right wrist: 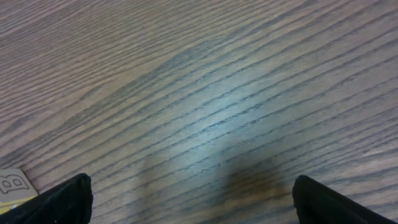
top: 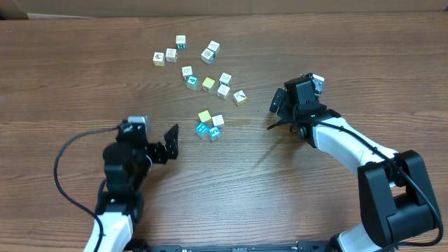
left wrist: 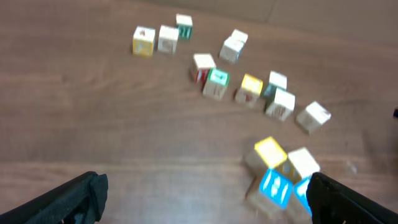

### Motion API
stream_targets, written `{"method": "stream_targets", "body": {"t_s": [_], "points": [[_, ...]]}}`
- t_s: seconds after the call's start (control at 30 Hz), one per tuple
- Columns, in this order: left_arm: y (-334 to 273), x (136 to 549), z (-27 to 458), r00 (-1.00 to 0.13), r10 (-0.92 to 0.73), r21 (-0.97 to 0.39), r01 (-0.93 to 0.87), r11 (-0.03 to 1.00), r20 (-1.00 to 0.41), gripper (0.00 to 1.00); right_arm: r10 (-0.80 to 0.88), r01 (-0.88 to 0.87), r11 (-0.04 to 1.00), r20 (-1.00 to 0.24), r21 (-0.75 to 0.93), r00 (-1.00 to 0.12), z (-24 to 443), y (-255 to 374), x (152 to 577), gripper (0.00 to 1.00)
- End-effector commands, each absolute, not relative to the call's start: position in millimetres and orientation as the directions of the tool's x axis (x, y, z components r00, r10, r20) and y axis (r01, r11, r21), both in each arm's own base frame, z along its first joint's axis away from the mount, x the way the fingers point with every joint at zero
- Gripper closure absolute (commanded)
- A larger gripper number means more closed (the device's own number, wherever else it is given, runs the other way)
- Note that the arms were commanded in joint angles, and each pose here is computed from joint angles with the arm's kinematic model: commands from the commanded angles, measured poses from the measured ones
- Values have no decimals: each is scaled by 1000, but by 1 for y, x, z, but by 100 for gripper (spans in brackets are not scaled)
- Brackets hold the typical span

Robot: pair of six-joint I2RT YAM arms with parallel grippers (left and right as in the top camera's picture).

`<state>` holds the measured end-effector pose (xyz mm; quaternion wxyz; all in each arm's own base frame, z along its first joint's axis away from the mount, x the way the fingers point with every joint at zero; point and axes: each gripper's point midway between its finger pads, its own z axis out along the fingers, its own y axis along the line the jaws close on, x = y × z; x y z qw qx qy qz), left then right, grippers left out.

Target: Form a circle

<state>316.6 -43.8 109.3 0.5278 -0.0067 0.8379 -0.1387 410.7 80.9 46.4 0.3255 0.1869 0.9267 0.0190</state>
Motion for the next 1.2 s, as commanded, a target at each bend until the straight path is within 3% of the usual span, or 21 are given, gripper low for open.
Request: {"method": "stream_targets", "body": {"t_s": [0.0, 0.57, 1.17], "points": [[-44, 308, 109, -420, -139, -220, 151, 964, -897, 0, 361, 328, 929, -620, 171, -696, 59, 81, 416, 0], [-38, 272, 87, -376, -142, -206, 136, 969, -916, 0, 361, 328, 929, -620, 171, -696, 59, 81, 416, 0], [-16, 249, 98, -332, -126, -145, 32, 989, -935, 1, 361, 328, 929, -620, 171, -696, 59, 81, 416, 0]]}}
